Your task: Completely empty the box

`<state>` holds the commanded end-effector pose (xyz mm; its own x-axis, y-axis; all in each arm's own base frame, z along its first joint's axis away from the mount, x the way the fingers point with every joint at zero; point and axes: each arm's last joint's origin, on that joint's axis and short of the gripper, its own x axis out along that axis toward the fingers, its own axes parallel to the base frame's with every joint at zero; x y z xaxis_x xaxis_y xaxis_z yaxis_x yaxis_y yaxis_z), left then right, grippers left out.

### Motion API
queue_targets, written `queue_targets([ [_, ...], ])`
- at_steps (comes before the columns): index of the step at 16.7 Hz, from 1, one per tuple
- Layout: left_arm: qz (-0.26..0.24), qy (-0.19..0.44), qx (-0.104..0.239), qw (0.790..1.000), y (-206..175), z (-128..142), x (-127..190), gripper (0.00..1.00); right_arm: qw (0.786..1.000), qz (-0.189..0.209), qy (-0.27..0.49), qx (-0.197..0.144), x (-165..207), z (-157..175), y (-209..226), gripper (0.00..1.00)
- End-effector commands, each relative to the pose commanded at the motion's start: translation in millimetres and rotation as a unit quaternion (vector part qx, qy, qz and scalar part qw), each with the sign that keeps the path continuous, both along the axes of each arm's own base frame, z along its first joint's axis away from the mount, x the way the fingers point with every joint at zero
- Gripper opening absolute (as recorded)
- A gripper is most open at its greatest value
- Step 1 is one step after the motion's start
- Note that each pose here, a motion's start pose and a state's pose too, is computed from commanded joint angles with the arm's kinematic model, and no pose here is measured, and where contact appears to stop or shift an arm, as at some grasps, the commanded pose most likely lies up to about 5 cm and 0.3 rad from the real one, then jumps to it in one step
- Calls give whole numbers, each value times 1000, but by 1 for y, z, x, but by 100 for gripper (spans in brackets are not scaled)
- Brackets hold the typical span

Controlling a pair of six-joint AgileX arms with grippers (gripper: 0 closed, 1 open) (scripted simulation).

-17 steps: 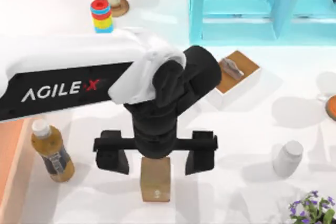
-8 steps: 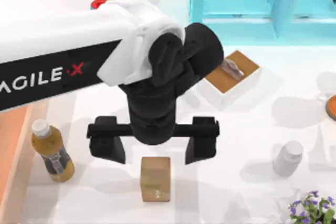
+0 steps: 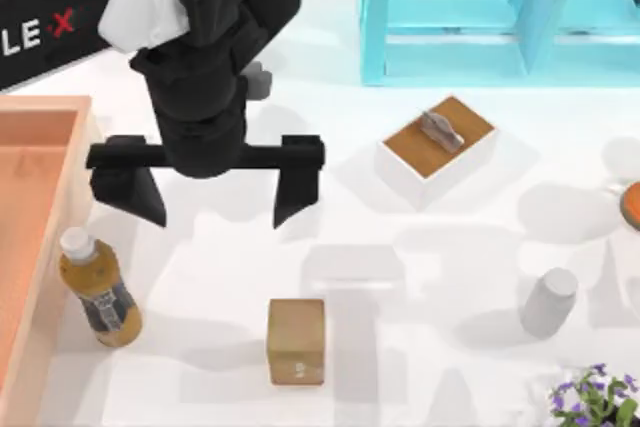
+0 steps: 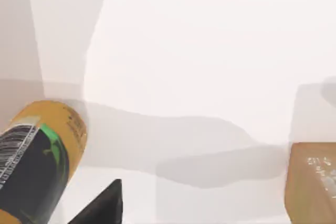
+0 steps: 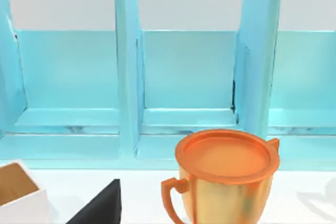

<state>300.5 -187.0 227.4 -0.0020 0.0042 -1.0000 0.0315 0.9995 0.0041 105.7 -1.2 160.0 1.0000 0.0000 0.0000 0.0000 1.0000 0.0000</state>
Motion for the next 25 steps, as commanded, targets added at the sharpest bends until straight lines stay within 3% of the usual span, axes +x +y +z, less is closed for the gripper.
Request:
queue_targets([
  [5, -3, 5, 1, 1000, 124, 13, 58, 100, 1000, 0, 0, 0, 0, 0, 0, 100],
  [8, -3, 7, 0, 1000, 206, 20, 68, 100, 1000, 0, 0, 0, 0, 0, 0, 100],
  [11, -3, 1, 0, 1000, 257, 28, 63, 100, 1000, 0, 0, 0, 0, 0, 0, 100],
  [19, -4, -2, 1, 1000, 271, 26, 60, 100, 1000, 0, 0, 0, 0, 0, 0, 100],
  [25, -3, -2, 1, 1000, 273, -28, 63, 100, 1000, 0, 0, 0, 0, 0, 0, 100],
])
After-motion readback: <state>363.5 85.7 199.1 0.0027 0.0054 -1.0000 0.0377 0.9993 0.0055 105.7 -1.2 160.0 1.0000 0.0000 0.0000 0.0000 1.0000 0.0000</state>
